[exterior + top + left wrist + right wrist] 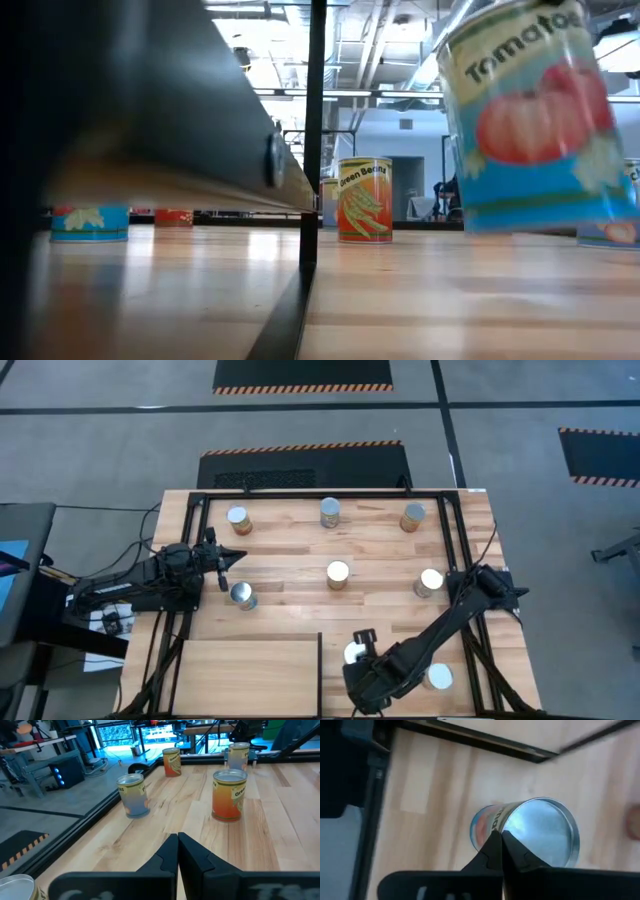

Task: Pick and place cans onto a shelf
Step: Put the canned tomatoes on the shelf

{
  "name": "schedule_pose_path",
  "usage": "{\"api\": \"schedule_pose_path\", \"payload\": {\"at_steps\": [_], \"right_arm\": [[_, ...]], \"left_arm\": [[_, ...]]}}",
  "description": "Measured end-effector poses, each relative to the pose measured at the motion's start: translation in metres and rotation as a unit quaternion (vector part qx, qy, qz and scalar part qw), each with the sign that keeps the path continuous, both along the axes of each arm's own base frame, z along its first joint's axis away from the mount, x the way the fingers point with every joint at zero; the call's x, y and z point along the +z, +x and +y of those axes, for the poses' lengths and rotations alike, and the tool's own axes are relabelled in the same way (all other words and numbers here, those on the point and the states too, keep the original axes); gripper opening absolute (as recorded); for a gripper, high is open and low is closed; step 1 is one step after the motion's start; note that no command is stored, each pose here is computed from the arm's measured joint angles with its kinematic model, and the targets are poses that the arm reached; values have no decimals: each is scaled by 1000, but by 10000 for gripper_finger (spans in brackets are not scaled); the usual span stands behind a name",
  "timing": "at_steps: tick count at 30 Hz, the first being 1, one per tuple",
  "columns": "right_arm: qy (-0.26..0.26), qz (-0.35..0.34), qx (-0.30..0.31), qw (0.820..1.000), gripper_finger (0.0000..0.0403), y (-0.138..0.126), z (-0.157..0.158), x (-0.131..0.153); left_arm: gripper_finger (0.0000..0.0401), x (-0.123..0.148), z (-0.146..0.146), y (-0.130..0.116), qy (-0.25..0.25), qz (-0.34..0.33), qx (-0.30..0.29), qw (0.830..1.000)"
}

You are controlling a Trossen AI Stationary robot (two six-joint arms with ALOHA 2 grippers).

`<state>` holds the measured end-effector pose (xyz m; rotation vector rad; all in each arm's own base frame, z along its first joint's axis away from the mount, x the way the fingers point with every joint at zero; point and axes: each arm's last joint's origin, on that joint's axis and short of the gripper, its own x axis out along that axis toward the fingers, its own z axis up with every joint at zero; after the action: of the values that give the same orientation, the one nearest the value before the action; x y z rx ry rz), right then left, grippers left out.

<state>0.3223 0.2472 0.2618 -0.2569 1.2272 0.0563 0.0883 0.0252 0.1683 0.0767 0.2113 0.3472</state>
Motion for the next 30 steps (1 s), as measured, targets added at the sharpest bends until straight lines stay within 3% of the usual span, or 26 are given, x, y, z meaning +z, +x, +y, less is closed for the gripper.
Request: {"api": "schedule_pose_path", "payload": {"at_steps": [7,11,21,30], "right_arm": [[-102,30,-65,992,3,-9,-28,35],[-120,3,-79,990,3,0,-46,58],[-91,-98,-60,989,3,44,-104,108],[-22,-206,31,978,2,98,-113,101]], "left_arm": [[0,0,0,0,2,0,0,1000],[0,0,0,0,5,-2,-1,1000],[0,1,0,1,7,-8,0,1000],[0,1,1,0,10,-9,15,1000]]}}
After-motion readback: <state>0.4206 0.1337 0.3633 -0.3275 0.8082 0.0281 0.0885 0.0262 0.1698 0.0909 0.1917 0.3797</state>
